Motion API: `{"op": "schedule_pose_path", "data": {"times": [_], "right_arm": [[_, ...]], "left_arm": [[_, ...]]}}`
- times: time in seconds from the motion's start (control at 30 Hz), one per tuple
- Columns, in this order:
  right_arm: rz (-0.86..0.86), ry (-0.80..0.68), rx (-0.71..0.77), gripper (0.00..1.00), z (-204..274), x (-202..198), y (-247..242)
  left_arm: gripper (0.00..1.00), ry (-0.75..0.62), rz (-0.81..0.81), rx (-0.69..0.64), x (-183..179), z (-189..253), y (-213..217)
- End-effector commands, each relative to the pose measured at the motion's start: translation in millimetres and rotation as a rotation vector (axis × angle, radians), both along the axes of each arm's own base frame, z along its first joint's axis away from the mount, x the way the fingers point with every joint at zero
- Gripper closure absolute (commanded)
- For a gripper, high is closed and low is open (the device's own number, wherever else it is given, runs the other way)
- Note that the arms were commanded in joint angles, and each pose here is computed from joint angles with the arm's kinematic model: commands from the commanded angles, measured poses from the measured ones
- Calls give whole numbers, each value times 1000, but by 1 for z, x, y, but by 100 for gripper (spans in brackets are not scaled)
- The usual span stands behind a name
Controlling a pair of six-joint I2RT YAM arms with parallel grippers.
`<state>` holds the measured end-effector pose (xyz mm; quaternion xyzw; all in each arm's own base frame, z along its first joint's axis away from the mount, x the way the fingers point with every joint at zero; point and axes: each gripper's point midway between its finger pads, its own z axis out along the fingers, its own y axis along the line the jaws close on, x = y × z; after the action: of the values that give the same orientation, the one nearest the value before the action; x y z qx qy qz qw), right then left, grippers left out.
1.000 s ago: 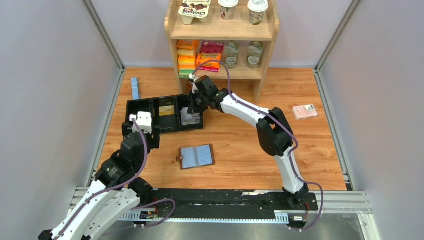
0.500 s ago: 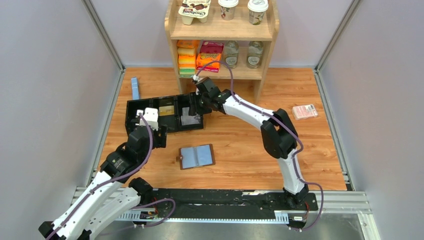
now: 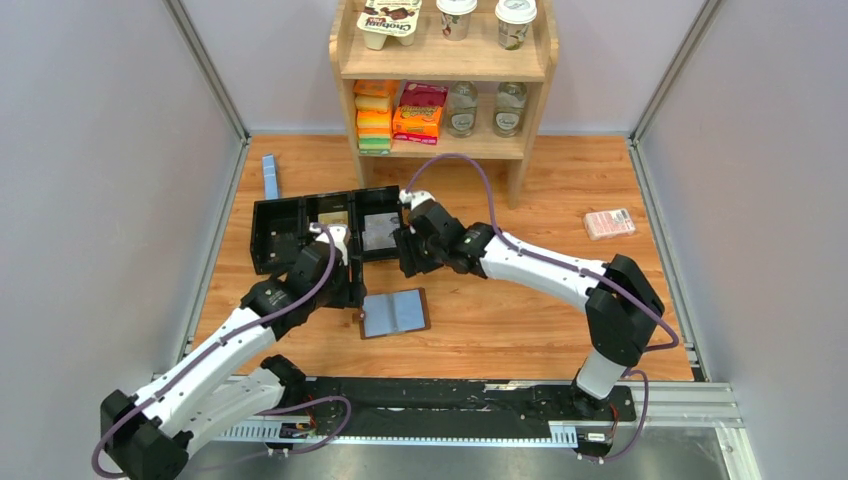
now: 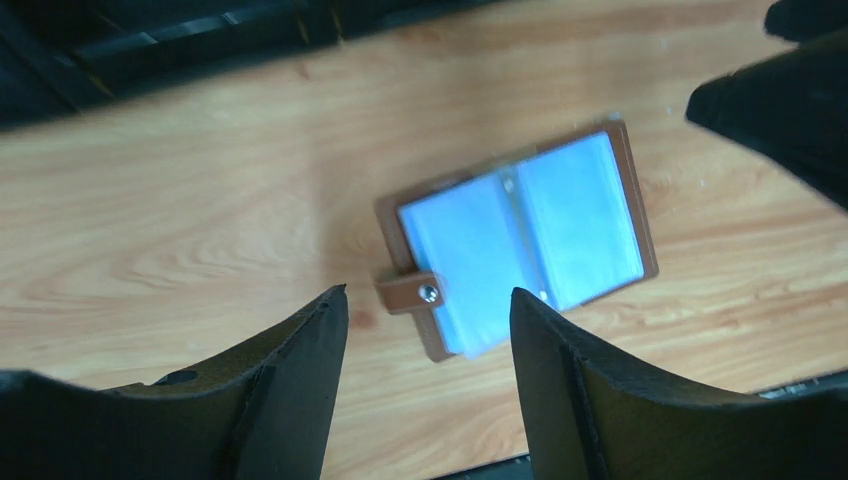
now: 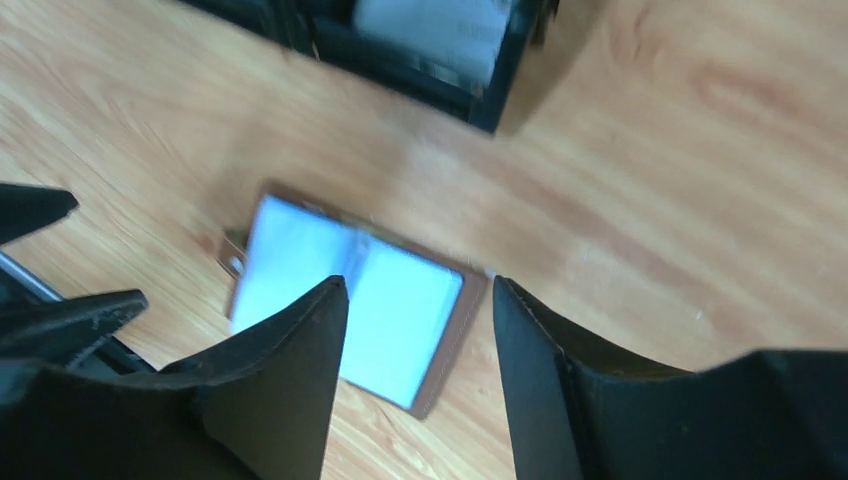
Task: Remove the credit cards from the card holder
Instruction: Reset both arms
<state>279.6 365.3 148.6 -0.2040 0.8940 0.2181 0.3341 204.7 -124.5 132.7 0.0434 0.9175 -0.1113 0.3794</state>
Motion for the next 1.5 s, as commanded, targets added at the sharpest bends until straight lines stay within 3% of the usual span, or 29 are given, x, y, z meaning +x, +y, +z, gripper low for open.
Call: {"op": "schedule_pose_path", "data": {"times": [0.0, 0.27, 0.7, 0.83, 1.07, 1.2, 1.47], "right_arm": [[4, 38, -68, 45, -32, -27, -9], [42, 141, -163, 55, -86, -60, 0], [53, 218, -270, 59, -128, -75, -5], [96, 240, -236, 64, -127, -82, 3], [134, 212, -170, 86, -105, -82, 15], [177, 232, -104, 92, -96, -89, 26], [180, 257, -71, 87, -96, -93, 32]], "left_arm": [[33, 123, -33, -152, -12, -19, -33], [34, 251, -28, -135, -16, -54, -42], [44, 396, -37, -129, -29, -96, -53], [48, 421, -48, -135, -31, -103, -58], [52, 436, -62, -152, -34, -107, -67], [53, 430, -69, -174, -32, -104, -72], [56, 424, -52, -172, -34, -103, -69]]}}
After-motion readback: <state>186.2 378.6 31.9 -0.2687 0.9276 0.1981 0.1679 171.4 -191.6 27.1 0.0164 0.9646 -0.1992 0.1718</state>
